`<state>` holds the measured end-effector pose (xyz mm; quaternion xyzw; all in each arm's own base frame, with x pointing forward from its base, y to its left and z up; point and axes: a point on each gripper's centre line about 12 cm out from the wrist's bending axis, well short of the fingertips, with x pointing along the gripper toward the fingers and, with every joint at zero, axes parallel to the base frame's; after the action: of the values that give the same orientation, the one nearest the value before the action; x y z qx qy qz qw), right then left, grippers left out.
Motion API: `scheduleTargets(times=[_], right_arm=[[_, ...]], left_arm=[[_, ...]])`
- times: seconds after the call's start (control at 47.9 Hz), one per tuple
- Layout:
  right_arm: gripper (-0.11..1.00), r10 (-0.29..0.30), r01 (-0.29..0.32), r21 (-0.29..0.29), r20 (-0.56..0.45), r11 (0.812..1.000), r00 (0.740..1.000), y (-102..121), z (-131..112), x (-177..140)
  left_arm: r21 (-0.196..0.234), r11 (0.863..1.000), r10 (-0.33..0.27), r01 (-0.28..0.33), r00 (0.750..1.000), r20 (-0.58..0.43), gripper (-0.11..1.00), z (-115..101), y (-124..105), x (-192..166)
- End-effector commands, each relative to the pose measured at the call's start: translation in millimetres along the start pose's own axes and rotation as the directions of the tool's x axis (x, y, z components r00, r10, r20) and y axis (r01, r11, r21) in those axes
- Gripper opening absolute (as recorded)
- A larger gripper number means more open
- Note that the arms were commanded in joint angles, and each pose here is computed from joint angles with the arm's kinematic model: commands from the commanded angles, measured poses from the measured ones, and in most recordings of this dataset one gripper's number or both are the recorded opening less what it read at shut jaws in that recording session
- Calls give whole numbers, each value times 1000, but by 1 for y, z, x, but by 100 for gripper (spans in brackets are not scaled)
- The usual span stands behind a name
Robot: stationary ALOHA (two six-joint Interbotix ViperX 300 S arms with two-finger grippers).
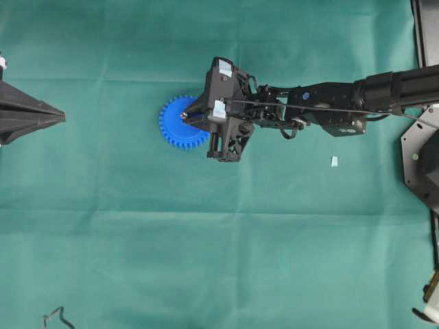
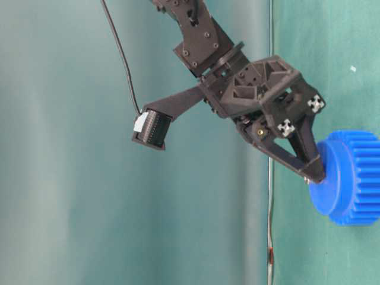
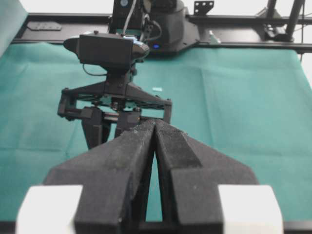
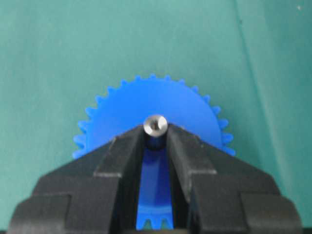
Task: Insert the shaft into the center hole of the gear.
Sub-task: 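Align the shaft over the gear's center hole and lower it in, then open the right gripper and retract it away from the gear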
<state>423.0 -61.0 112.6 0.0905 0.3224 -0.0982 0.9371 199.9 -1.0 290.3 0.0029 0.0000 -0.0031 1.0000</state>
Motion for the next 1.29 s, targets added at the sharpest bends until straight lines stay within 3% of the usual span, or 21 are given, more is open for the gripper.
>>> scheduleTargets(times=[0.0, 0.585, 0.647, 0.835, 0.898, 1.086, 1.274], right_arm=[[17, 1, -1, 0, 14, 1000, 1000, 0, 3, 0], [18, 1, -1, -1, -2, 1000, 1000, 0, 2, -1], [30, 1, -1, -3, -3, 1000, 1000, 0, 2, -1], [81, 2, -2, -1, 6, 1000, 1000, 1, 5, -4], [92, 3, -3, -1, 9, 1000, 1000, 1, 6, -6], [90, 9, -9, -5, 24, 1000, 1000, 3, 17, -19], [91, 23, -21, -14, 99, 1000, 995, 6, 41, -49]], left_arm=[[2, 1000, -1, 0, 1000, 23, 0, 9, 0, 2], [0, 1000, -2, 2, 1000, 25, 0, 10, 0, 2], [0, 1000, -2, 2, 1000, 25, 0, 10, 0, 2], [0, 1000, -2, 2, 1000, 25, 0, 10, 0, 2], [0, 1000, -2, 2, 1000, 23, 0, 9, 0, 2], [0, 1000, -2, 2, 1000, 26, 0, 10, 0, 2], [0, 1000, -6, 6, 1000, 23, 0, 9, -1, 2]])
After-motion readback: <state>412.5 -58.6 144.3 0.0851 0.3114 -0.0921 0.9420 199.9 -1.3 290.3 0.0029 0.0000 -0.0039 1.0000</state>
